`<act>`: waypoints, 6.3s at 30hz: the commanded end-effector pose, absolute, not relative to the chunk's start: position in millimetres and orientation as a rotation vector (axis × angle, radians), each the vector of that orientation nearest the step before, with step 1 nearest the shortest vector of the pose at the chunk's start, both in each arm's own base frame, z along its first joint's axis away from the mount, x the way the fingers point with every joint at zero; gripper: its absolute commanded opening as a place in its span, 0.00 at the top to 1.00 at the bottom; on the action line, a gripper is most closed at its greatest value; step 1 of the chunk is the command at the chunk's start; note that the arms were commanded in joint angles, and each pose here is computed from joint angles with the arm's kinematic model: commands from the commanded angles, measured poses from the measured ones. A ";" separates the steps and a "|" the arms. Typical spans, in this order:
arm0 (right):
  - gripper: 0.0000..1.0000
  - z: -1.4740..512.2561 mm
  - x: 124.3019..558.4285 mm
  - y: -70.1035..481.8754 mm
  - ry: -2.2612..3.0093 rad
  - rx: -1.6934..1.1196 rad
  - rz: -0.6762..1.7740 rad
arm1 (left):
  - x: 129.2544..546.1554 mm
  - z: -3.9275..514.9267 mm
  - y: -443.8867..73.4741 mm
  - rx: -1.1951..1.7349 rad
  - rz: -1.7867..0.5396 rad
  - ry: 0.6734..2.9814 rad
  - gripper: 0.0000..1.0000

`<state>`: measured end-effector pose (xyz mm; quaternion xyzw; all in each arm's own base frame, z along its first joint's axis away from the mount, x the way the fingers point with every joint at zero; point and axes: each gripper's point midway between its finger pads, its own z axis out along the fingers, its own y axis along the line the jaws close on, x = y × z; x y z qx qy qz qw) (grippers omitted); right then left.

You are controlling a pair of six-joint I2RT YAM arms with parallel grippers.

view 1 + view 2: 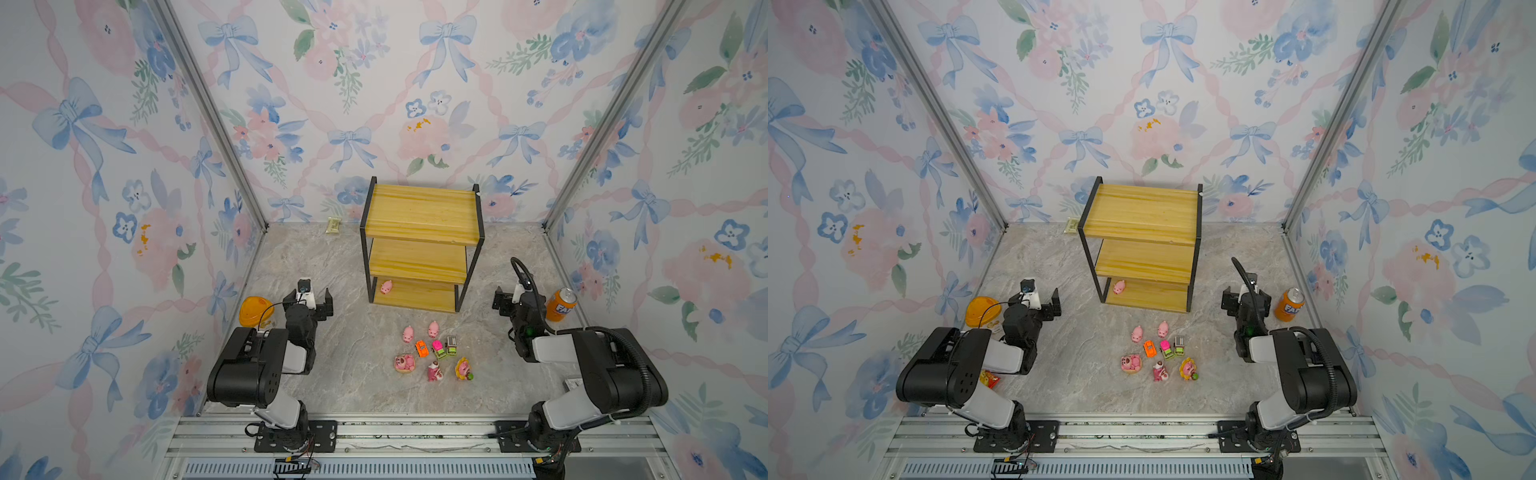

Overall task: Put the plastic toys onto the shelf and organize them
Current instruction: 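Lower both grippers from rest toward the toy cluster in front of the shelf, then move the left gripper over the pink donut-shaped figurine while the right gripper hovers nearby, then close the left gripper on the pink figurine on a donut base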

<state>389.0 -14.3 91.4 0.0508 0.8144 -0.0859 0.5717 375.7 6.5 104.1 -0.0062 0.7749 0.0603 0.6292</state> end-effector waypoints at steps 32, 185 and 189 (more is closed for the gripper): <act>0.03 124.1 386.3 -12.5 1.849 0.122 -0.284 | 378.6 112.0 10.9 -0.053 0.134 1.763 0.02; 0.01 152.1 187.0 183.8 2.486 -0.526 0.604 | 180.1 12.9 -293.8 1.338 -0.691 2.165 0.36; 0.01 151.4 186.8 183.7 2.490 -0.527 0.603 | 179.4 9.8 -292.7 1.343 -0.682 2.179 0.37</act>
